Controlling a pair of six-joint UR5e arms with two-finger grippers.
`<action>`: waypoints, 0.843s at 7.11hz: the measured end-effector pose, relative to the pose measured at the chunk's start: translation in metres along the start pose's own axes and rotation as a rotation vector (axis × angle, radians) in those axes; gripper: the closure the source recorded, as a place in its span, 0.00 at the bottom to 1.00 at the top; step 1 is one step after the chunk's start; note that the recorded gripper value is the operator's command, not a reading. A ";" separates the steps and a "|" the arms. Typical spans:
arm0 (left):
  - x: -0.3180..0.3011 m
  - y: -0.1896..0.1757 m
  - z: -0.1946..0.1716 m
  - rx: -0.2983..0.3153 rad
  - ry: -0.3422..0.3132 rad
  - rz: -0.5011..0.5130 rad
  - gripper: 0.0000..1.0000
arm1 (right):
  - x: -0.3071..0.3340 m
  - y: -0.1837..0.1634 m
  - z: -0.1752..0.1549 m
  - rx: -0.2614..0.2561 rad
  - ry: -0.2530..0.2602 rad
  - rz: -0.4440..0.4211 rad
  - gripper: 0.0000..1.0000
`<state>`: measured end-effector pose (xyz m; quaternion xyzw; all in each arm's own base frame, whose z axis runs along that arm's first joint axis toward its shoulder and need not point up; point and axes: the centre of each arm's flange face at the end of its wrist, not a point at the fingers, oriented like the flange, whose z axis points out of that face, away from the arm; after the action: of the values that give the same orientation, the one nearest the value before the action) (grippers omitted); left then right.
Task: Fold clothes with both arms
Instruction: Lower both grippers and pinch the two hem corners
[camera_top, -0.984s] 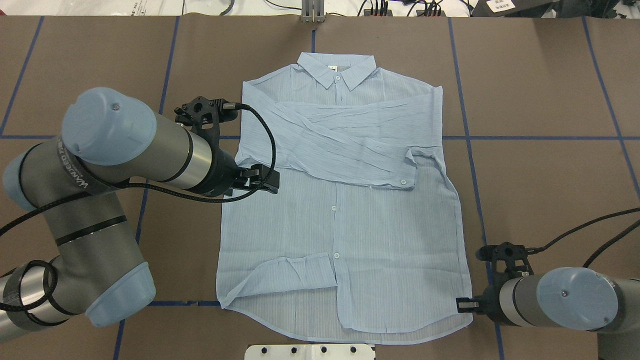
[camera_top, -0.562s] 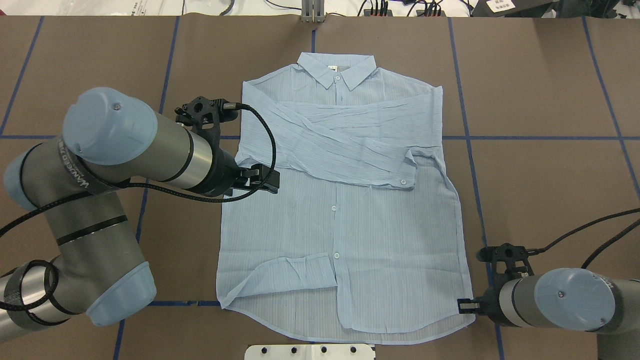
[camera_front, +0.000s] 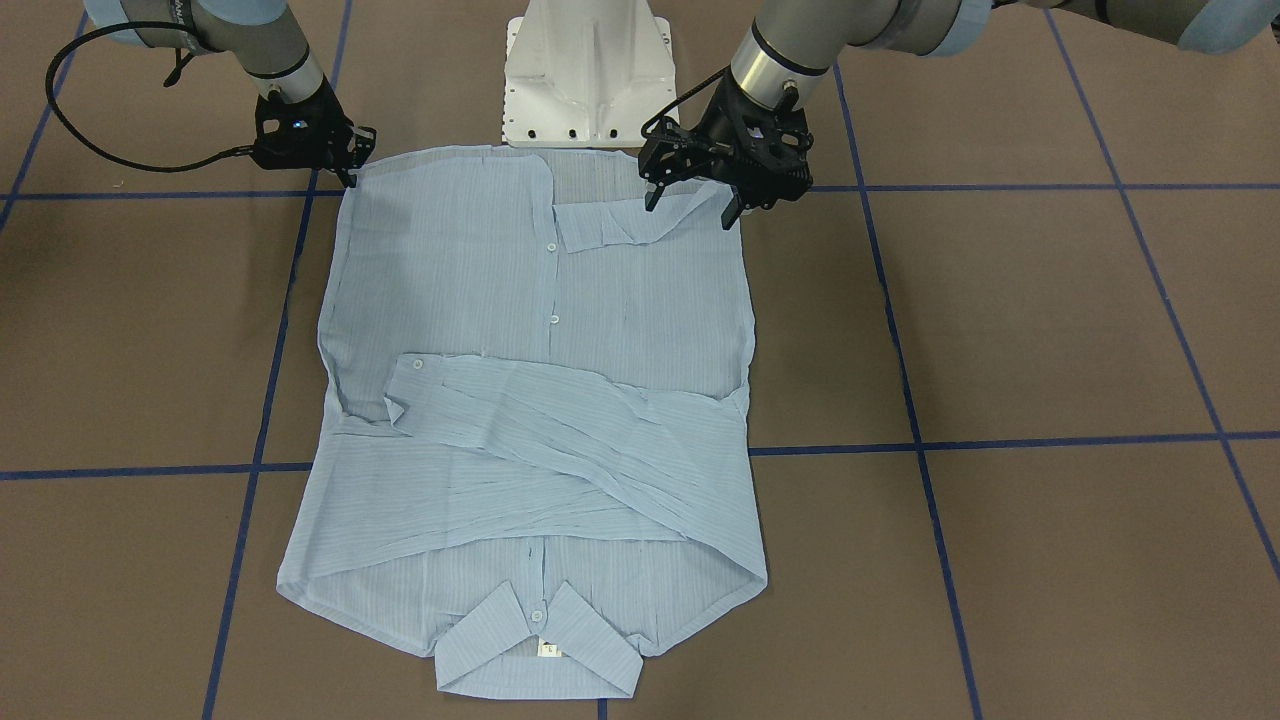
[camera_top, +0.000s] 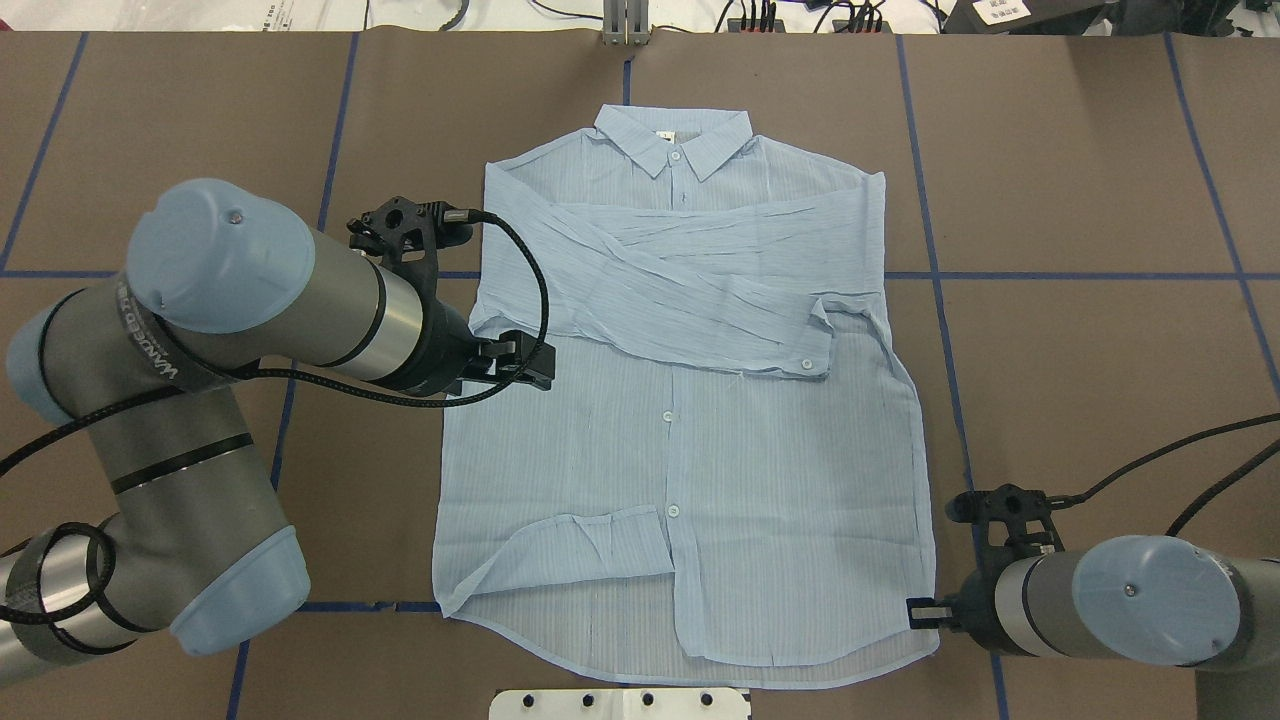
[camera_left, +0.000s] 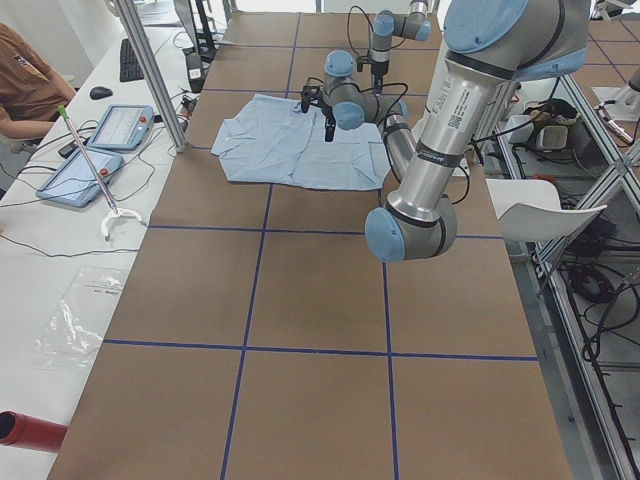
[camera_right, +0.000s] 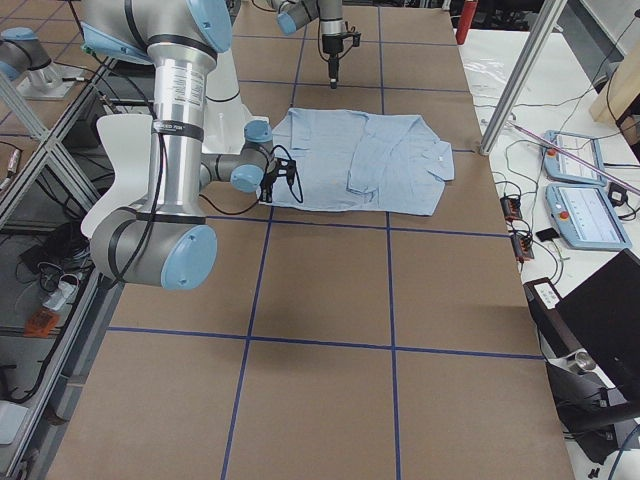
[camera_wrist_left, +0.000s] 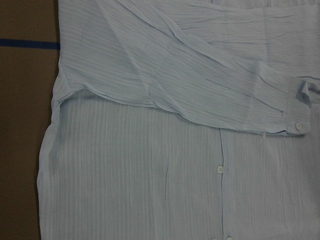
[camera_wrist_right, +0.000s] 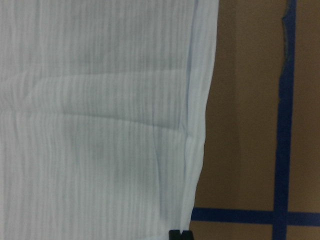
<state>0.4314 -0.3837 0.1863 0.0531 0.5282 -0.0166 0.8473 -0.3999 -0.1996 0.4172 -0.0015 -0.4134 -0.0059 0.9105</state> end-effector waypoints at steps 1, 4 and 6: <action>-0.008 0.015 0.014 -0.010 -0.027 -0.052 0.07 | -0.005 -0.002 -0.012 0.009 -0.023 0.002 1.00; -0.046 0.089 0.072 -0.051 -0.163 -0.182 0.17 | -0.006 -0.023 -0.034 0.053 -0.057 0.032 1.00; -0.068 0.104 0.082 -0.069 -0.263 -0.218 0.42 | -0.003 -0.031 -0.039 0.070 -0.061 0.046 1.00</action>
<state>0.4836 -0.2909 0.2906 -0.0362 0.4155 -0.0970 0.9037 -0.3727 -0.2313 0.3894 0.0206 -0.4406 0.0297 0.8970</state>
